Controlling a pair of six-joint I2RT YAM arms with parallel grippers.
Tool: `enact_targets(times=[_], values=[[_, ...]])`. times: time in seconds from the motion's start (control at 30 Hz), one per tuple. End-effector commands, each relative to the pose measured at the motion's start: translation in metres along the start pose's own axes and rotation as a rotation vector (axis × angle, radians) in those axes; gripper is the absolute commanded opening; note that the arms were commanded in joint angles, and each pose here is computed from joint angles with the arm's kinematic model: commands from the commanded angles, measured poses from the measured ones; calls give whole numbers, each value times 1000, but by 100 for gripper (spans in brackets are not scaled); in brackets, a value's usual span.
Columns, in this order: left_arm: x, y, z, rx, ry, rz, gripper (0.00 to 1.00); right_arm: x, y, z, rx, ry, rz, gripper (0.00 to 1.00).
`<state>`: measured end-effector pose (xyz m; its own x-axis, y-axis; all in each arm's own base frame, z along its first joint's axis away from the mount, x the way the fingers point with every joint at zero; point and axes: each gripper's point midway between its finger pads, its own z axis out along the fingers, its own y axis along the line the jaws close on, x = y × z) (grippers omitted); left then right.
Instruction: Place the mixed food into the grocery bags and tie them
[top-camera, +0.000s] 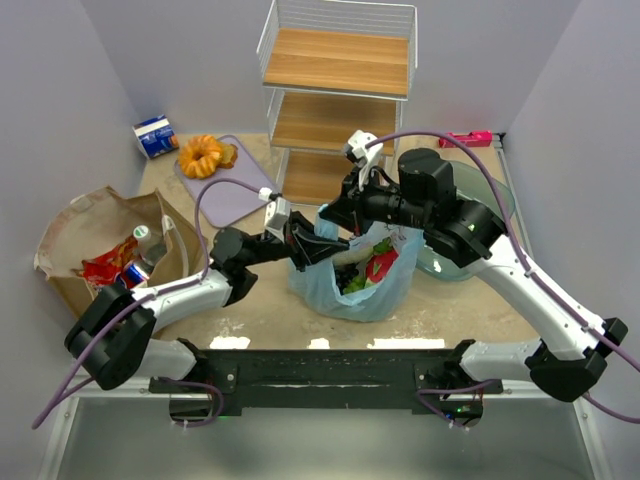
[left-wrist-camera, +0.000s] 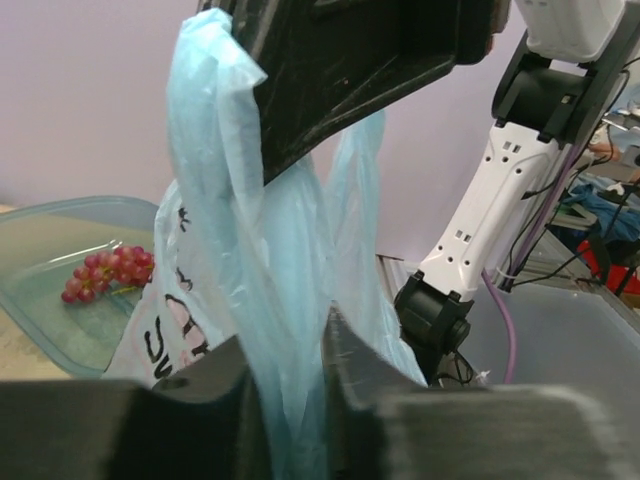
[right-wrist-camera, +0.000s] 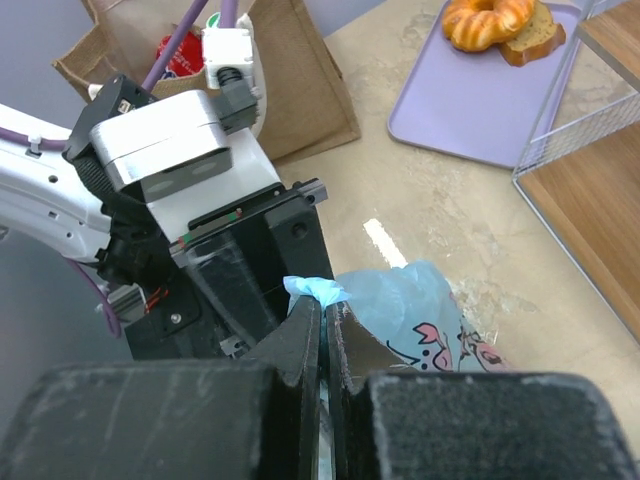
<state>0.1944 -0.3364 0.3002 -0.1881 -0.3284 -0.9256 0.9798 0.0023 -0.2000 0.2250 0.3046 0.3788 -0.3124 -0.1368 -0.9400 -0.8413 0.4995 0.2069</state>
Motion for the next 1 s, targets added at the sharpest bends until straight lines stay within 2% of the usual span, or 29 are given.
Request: enact_targets(times=[0.0,0.03,0.07,0.13,0.17,0.2,0.23,0.33,0.4,0.73,0.87,0.97], values=[[17,3,0,-16,73,-25,0,-46,-1,-16,28,-162,-32,0],[12,4,1,-33,77,-20,0,-46,-1,-17,30,-157,-45,0],[21,12,-1,-76,130,-59,0,-46,-1,-19,36,-153,-54,0],[8,22,3,-122,148,-26,0,-51,-3,-30,60,-154,-88,22],[20,28,-2,-162,217,-77,0,-53,-4,-35,77,-156,-106,32],[7,37,-1,-189,218,-55,0,-51,-8,-40,99,-140,-116,43],[5,42,-3,-219,230,-71,0,-59,-8,-50,115,-159,-153,68],[-7,51,-15,-242,248,-106,0,-64,-20,-69,178,-157,-220,94],[-14,58,-25,-256,257,-112,0,-61,-25,-76,198,-148,-245,99],[-9,66,-48,-244,307,-112,0,-21,-11,-103,123,-223,-455,99],[-4,62,-51,-225,313,-122,0,-14,-9,-112,126,-235,-486,99],[-5,61,-51,-215,315,-121,0,-7,-27,-106,199,-196,-475,99]])
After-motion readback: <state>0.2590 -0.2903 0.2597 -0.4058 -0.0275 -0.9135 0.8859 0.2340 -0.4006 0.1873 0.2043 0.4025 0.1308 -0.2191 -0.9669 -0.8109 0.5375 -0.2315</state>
